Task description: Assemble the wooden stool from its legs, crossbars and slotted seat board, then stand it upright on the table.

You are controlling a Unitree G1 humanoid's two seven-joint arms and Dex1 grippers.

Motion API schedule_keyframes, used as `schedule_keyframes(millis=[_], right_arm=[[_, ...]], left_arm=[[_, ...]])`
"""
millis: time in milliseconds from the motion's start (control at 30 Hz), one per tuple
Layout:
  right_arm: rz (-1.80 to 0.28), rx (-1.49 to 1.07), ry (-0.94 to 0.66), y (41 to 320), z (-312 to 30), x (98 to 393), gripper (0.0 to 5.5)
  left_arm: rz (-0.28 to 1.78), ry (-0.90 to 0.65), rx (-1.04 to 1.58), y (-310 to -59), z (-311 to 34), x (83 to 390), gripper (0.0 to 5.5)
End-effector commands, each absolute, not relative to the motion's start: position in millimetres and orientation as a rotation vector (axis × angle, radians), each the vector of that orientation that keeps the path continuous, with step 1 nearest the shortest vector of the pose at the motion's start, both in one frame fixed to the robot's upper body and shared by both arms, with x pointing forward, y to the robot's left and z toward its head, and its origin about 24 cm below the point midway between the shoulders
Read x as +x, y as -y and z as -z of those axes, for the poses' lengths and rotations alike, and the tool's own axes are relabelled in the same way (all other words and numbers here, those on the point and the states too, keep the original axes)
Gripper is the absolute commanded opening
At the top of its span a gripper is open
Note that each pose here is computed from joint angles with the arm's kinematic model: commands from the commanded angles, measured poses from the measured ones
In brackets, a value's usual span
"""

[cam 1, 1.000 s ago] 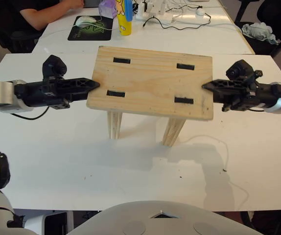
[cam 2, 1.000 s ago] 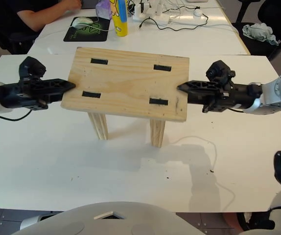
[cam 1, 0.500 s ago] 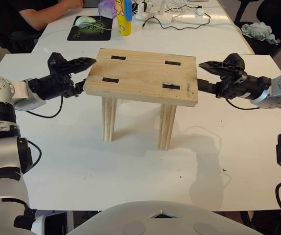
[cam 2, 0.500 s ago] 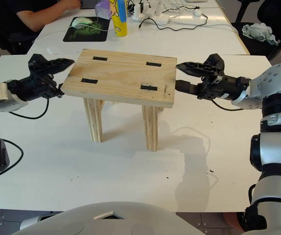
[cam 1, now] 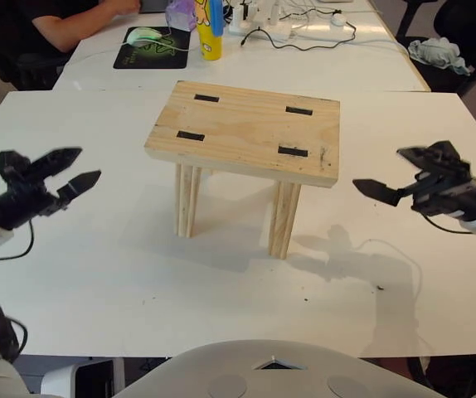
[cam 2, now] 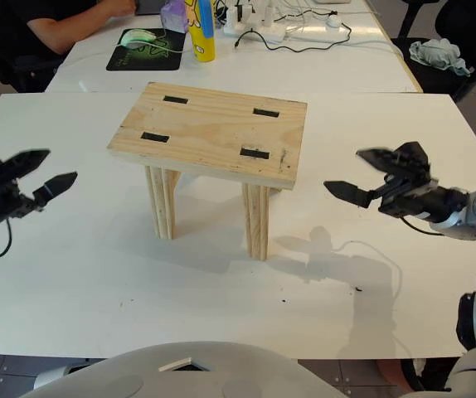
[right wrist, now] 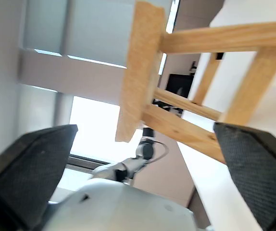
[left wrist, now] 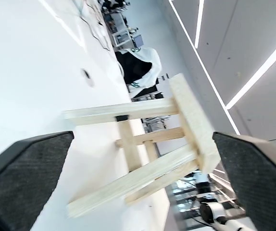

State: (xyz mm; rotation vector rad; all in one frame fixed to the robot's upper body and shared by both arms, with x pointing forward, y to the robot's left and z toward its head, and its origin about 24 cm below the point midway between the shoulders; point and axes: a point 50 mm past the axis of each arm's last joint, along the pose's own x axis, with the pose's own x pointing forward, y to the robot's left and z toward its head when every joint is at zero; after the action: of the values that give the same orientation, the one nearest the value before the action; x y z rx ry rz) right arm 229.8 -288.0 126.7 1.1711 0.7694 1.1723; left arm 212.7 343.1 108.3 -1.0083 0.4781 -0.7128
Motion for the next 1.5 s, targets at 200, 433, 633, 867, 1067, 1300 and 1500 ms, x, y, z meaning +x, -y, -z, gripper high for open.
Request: schedule_keyframes(millis=[200,433,633,867,1067,1300,1500], right_arm=[[-1.395,0.609,-0.949,232,-91,148,4.53],[-1.388,0.507,-0.664,177,-65,155,3.41],[-1.378,0.477,-0.602,145,-54,160,2.42],[-1.299,0.253,-0.560,153,-37,180,1.28],[-1.265,0.132,-0.534,160,-27,194,0.28],[-1.231,0.050,-0.482,161,-29,225,0.00],[-1.215,-0.021,-0.442,159,-30,249,0.00]], left_arm=[[1.029,-0.733,-0.490,-278,-93,146,4.90],[1.269,-0.591,-0.107,-218,-85,164,3.83],[1.325,-0.535,0.099,-209,-66,191,2.88],[1.313,-0.446,0.233,-211,-59,211,1.75],[1.287,-0.374,0.275,-204,-56,221,0.78],[1.191,-0.319,0.296,-201,-50,234,0.02],[1.134,-0.307,0.345,-196,-43,257,0.02]])
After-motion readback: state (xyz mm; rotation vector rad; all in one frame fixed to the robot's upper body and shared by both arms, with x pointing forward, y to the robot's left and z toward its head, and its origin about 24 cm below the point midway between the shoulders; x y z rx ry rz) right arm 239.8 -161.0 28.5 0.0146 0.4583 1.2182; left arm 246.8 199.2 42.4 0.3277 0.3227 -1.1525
